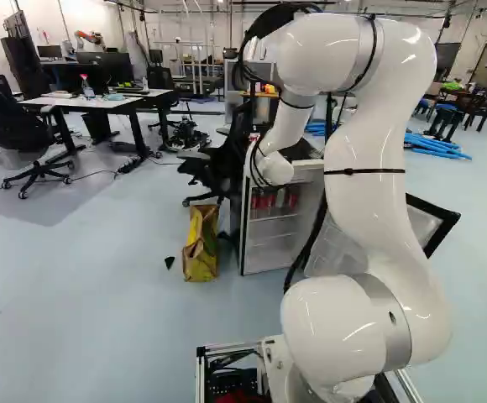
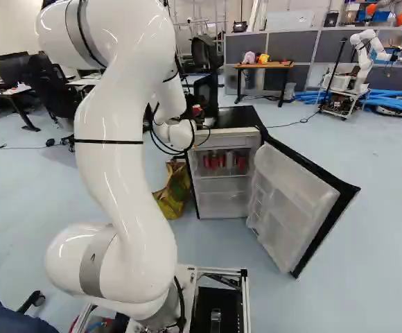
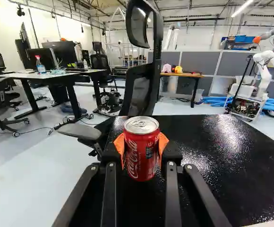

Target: Grab a drink from the fridge

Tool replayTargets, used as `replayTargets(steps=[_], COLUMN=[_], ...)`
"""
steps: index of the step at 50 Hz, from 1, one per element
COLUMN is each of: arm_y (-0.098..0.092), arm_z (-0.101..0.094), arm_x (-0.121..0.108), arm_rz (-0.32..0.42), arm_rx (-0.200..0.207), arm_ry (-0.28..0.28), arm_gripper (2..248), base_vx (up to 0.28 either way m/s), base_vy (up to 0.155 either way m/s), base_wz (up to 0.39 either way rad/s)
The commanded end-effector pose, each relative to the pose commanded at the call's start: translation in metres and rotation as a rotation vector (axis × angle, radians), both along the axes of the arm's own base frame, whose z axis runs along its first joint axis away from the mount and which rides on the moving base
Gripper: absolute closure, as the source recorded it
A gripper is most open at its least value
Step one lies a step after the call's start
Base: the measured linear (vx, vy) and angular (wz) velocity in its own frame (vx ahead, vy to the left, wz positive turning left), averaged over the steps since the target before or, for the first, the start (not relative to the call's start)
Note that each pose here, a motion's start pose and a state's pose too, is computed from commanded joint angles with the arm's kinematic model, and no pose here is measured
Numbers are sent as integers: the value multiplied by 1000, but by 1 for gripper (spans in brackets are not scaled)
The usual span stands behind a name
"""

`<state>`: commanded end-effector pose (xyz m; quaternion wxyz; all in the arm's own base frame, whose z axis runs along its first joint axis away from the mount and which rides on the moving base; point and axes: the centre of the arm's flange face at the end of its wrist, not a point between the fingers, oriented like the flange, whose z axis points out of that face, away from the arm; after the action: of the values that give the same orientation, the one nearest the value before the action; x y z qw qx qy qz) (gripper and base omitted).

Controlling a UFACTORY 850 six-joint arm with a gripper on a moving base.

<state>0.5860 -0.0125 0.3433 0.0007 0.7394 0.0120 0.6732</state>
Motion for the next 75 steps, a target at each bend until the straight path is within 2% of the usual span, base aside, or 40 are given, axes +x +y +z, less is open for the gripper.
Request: replayTargets(steps=[10,11,15,16,20,21,25,26,41,57,75], arm_y=[0,0,0,0,0,0,0,0,-2,-20,-49], arm_z=[0,0,0,0,0,0,1,1,6,16,24], arm_x=[0,0,0,0,-1,-2,-7,-9,-37,-59,-80], arm_rz=[0,0,0,0,0,0,0,0,-5,-42,-137], arm_rx=[0,0,0,0,0,0,0,0,1,2,24], arm_ry=[0,0,0,0,1,1,5,6,26,35,153], arm_gripper=[152,120,120,85,85,48,48,11,3,3,3], base_vx=[0,0,0,0,0,0,0,0,0,0,0], base_vy=[0,0,0,0,0,0,0,0,0,0,0], base_wz=[0,0,0,0,0,0,0,0,0,0,0])
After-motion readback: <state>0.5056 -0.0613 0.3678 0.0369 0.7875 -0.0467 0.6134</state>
